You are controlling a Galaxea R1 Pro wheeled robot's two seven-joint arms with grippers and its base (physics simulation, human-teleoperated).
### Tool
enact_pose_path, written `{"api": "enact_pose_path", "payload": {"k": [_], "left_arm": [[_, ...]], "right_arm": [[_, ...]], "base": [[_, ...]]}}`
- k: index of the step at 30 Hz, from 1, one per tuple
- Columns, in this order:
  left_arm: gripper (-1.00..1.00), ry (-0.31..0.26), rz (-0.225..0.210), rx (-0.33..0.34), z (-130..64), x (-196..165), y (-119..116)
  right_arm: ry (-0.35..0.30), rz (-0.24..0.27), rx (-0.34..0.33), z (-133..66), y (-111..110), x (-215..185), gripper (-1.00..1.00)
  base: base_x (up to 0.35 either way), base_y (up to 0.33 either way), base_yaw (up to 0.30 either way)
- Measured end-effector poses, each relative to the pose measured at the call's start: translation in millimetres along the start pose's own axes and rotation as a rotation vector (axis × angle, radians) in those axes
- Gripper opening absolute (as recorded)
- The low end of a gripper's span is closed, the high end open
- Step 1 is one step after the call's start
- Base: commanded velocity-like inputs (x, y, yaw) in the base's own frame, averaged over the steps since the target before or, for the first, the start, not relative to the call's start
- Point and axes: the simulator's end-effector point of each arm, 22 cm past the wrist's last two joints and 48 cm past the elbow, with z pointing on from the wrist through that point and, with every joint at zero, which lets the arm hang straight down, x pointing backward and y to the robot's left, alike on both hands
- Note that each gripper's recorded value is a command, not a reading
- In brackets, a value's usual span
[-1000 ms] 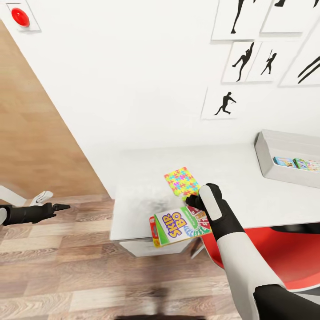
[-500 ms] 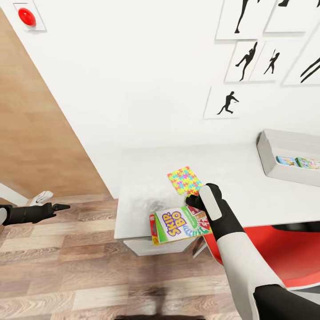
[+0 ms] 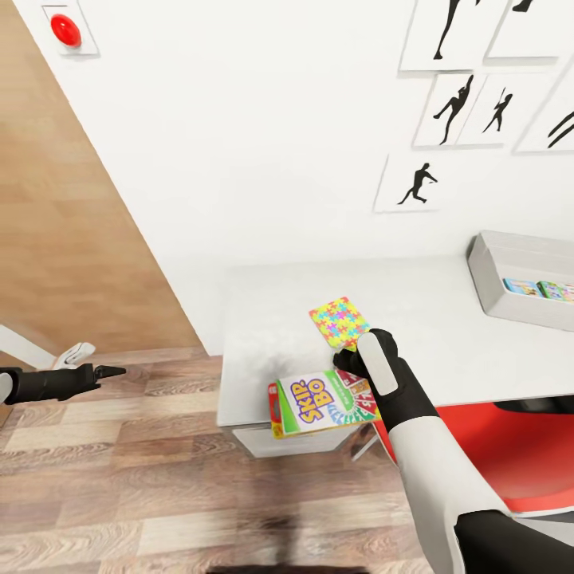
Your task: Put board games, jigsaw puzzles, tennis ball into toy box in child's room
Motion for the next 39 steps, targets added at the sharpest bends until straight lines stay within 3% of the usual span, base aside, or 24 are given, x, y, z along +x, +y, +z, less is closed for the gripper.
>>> {"api": "enact_pose_path", "payload": {"k": [21, 39], "left_arm": [[1.0, 0.0, 0.0, 0.0, 0.0, 0.0, 0.0], [1.0, 0.0, 0.0, 0.0, 0.0, 0.0, 0.0]], "right_arm": [[0.0, 0.0, 0.0, 0.0, 0.0, 0.0, 1.0], [0.0, 0.0, 0.0, 0.0, 0.0, 0.0, 1.0]], "base": [[0.047, 0.065, 0.0], [-0.04, 0.015, 0.0]]}}
